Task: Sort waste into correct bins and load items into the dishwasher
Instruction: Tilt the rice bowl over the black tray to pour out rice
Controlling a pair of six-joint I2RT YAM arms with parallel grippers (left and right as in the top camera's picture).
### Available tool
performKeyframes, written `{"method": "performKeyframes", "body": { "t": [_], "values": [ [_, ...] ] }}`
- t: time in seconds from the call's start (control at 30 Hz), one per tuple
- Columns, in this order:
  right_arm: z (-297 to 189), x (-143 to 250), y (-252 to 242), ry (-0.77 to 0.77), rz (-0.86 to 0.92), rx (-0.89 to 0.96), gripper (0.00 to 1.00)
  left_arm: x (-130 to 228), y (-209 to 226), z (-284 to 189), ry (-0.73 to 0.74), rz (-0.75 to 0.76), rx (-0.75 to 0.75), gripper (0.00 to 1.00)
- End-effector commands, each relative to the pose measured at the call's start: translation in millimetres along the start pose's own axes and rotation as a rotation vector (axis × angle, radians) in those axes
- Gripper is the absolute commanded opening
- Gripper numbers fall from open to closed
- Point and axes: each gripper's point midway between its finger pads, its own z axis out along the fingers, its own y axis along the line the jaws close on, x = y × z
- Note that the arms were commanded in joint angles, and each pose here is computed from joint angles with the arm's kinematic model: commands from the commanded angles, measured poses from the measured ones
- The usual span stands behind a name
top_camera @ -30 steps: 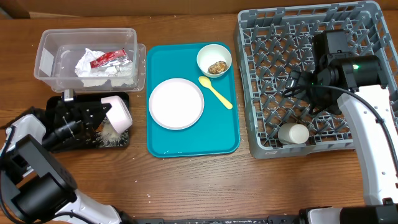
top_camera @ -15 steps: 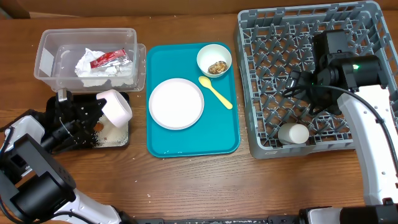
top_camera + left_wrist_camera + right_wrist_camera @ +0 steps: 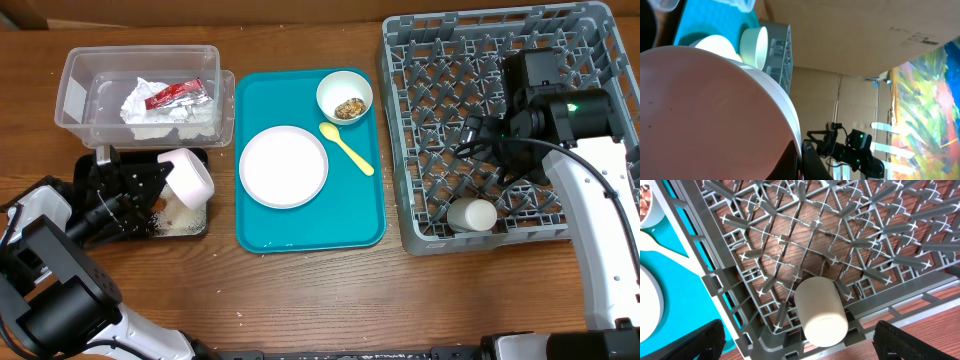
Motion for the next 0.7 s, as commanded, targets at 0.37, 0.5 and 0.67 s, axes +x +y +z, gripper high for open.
{"method": "performKeyframes", "body": {
  "t": [0.37, 0.5, 0.67],
  "values": [
    [-8.8, -3.6, -0.8, -0.029, -0.008, -0.002, 0.97, -3.7, -38.5, -12.4, 0.028, 0.224, -0.244, 0.04],
    [-8.8, -3.4, -1.0, -0.028, -0.009, -0.001, 0.97, -2.7, -33.2, -12.9, 0.033, 0.213, -0.261, 0.04],
    [-8.8, -3.3, -1.0, -0.028, -0.027, -0.001, 0.97, -0.1, -41.9, -10.9, 0.029, 0.187, -0.211, 0.04]
  ]
}}
